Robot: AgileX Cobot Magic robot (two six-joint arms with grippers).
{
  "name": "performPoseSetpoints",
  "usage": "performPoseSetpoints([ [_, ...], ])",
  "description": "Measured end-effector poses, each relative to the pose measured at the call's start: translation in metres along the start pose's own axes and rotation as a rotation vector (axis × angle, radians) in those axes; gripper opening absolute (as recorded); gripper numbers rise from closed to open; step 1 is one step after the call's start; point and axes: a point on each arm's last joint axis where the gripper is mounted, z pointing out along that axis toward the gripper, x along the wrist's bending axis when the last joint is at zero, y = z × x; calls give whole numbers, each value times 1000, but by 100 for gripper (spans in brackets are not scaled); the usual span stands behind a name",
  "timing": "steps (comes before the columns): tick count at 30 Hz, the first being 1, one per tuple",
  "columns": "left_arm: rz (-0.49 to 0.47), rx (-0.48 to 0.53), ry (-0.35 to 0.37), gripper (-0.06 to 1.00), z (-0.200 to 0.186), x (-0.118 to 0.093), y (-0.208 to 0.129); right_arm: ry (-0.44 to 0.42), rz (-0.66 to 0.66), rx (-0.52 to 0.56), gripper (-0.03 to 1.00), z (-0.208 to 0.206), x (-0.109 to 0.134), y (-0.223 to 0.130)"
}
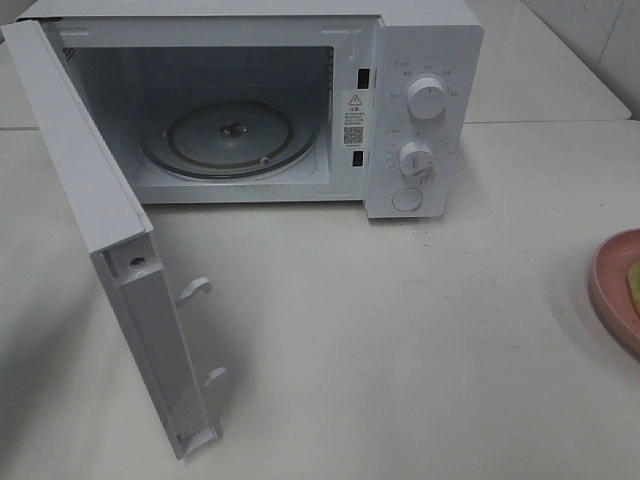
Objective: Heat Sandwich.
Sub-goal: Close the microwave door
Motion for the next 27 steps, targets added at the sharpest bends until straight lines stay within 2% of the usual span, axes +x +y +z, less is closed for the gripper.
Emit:
performPoseSetpoints([
  [3, 3, 26, -65, 0, 12, -10, -4, 0, 0, 0, 77, 0, 0, 0],
  [7, -5, 30, -110, 0, 20, -24, -6, 0, 0, 0, 77, 0, 0, 0],
  [14, -8, 12, -109, 0, 26, -39, -8, 0, 0, 0, 77, 0, 0, 0],
  [20, 32, 1, -129, 0, 35, -61, -9, 0, 0, 0, 77, 0, 0, 0],
  [27, 12, -7, -112, 0, 48, -79, -6, 0, 0, 0, 77, 0, 0, 0],
])
